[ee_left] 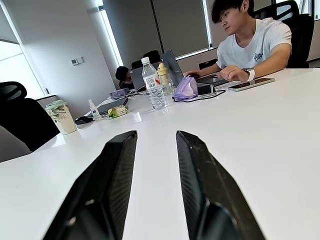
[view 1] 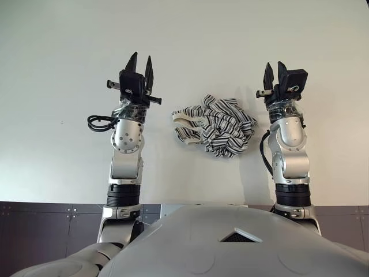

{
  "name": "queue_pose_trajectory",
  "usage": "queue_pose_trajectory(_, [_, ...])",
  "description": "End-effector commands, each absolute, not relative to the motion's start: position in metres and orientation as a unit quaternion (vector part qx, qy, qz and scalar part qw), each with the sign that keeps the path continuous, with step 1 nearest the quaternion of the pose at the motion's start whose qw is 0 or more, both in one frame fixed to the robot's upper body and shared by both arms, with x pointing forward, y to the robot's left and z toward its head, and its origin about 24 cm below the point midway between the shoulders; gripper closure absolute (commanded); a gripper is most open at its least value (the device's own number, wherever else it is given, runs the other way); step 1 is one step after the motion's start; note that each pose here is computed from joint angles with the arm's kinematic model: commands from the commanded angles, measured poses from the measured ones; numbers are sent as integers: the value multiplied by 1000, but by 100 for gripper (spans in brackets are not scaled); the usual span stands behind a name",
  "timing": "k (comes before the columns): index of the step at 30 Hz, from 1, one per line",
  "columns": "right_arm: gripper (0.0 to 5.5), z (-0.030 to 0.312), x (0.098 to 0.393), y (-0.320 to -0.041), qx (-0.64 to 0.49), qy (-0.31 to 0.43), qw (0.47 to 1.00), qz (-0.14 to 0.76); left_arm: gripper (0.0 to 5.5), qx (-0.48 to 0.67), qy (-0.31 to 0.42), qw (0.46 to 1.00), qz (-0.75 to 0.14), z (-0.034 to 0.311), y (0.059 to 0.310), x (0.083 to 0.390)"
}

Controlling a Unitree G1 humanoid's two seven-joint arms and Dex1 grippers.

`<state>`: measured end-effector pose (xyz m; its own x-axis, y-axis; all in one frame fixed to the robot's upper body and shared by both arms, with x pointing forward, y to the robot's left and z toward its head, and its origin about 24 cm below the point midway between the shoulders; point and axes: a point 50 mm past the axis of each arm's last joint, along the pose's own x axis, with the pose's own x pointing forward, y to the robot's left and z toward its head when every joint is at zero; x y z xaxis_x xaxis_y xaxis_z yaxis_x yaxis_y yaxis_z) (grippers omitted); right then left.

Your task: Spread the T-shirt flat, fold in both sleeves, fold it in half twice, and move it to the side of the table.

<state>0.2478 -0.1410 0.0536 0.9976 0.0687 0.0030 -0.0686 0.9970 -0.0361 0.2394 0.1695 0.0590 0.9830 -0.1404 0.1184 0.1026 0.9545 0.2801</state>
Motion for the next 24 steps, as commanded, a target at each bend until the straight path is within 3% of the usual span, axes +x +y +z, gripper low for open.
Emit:
queue_pose_trajectory(1, [418,56,250,-140,-18,-10,999,33,406,144,-75,985,-65,62,171,242])
queue_pose_trajectory(24, [418,56,247,-139,-19,-8,999,37,406,115,-44,990,-68,54,165,239])
